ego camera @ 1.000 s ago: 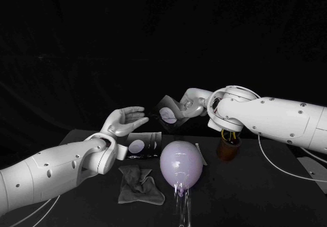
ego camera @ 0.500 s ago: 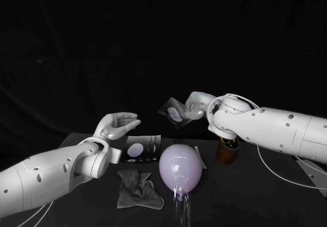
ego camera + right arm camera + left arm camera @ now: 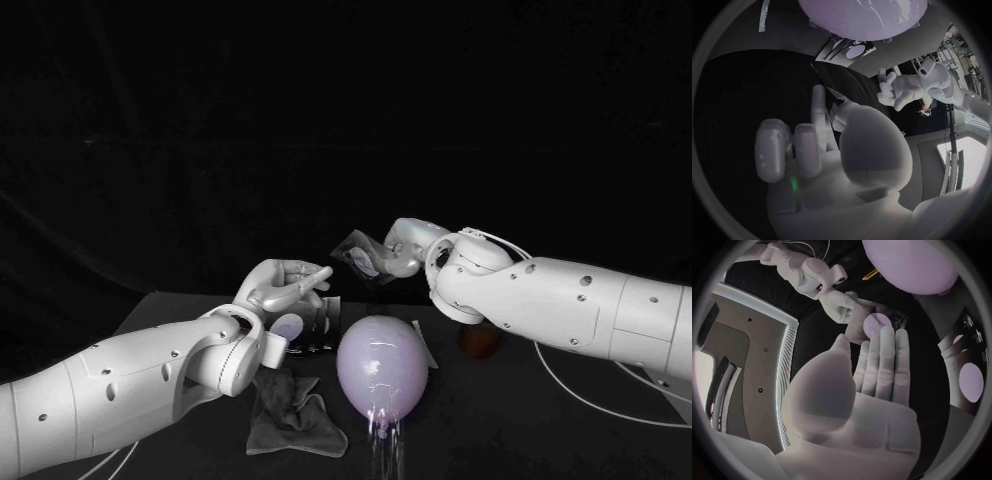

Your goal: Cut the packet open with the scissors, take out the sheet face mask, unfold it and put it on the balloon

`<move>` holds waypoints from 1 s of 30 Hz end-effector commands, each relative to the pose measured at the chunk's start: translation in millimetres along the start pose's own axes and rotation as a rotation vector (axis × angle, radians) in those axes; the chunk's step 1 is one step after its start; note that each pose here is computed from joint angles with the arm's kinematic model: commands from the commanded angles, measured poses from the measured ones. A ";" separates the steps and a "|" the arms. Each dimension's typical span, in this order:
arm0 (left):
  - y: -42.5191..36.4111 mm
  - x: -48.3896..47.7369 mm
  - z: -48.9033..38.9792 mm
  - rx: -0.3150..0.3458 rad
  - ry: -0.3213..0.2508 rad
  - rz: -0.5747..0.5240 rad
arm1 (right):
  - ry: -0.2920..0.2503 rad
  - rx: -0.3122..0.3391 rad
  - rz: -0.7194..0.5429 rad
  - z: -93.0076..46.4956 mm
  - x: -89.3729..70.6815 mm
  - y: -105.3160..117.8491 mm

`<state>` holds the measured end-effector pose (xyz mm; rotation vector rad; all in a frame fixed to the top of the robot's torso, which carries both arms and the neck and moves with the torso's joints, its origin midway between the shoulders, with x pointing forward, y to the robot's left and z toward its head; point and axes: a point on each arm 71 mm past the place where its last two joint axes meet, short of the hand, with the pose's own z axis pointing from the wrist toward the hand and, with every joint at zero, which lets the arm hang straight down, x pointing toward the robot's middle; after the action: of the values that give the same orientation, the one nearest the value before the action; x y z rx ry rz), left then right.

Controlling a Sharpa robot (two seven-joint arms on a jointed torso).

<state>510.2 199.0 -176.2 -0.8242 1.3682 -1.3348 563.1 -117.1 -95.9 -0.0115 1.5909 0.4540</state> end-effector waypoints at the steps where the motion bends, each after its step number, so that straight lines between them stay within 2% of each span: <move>1: 2.5 10.7 3.8 -0.066 0.045 -0.006 | -0.038 -0.023 -0.027 -2.1 4.7 6.0; 10: 7.1 23.3 12.2 -0.150 0.026 -0.014 | -0.035 -0.049 -0.034 -7.9 17.3 12.6; 17: 8.3 31.6 15.1 -0.193 0.036 0.017 | -0.041 -0.074 -0.071 -11.6 23.1 18.3; 30: 4.6 47.5 20.2 -0.208 0.080 0.094 | -0.032 -0.107 -0.157 -13.6 34.4 30.3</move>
<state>518.2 151.6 -188.5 -0.8759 1.5850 -1.2098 538.9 -85.5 -121.0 -0.1567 1.5391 0.4570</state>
